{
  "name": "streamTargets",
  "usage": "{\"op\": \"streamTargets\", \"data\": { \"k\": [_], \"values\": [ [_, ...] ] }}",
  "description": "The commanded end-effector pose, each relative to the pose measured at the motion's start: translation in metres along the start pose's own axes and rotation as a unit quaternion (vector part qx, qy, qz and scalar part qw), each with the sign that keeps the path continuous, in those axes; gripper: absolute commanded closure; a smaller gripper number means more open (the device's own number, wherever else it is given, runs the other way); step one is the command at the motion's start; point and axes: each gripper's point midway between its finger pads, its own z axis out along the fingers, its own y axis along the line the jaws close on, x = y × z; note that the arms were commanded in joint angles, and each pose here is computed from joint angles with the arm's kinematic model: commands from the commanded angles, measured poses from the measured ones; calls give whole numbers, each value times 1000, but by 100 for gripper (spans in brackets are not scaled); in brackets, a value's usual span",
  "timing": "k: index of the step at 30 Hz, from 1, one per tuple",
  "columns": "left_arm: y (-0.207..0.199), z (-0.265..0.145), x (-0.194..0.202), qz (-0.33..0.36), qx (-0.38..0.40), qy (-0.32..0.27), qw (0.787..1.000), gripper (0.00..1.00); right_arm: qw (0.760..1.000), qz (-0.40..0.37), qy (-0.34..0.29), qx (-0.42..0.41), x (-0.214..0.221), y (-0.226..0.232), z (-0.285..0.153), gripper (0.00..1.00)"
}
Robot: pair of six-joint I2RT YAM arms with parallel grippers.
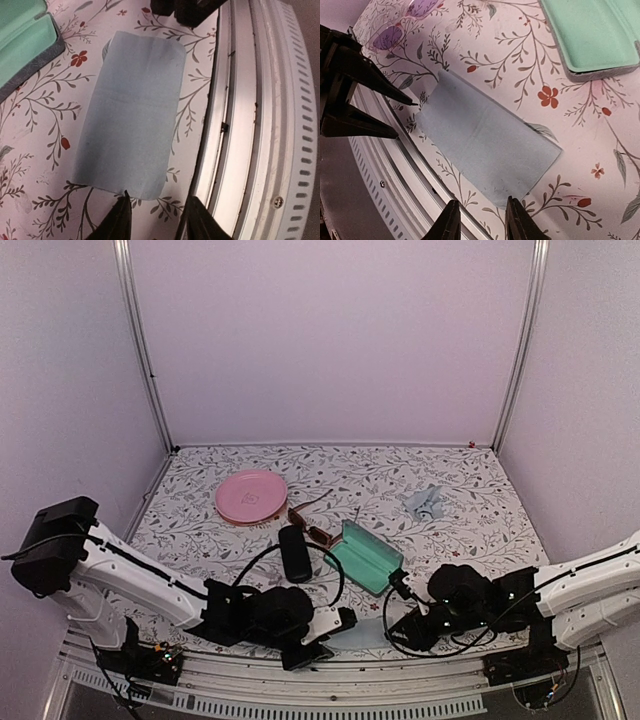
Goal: Organize the sunglasses
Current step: Fold the glasses cleaning cloth at the center of the board, then move the opened sunglasses case to the center of the board.
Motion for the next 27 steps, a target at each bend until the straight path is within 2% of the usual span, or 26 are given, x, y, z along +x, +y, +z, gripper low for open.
{"op": "streamTargets", "data": {
  "k": [1,10,15,20,27],
  "values": [
    [5,-14,-10,2,-11,-21,1000,56,998,32,-32,53,-21,-17,-12,63],
    [48,-26,-37,-70,-14,-66,995,43,995,65,-32,65,-38,-40,-11,56],
    [82,-24,-48,-105,-44,-69,991,41,994,73,-29,78,-53,-47,-3,55],
    [126,-24,-65,-152,-64,-79,983,40,987,117,-41,104,-71,-70,-1,53],
    [188,-14,-64,-216,-99,-71,969,40,973,164,-60,153,-81,-100,4,50]
  ]
}}
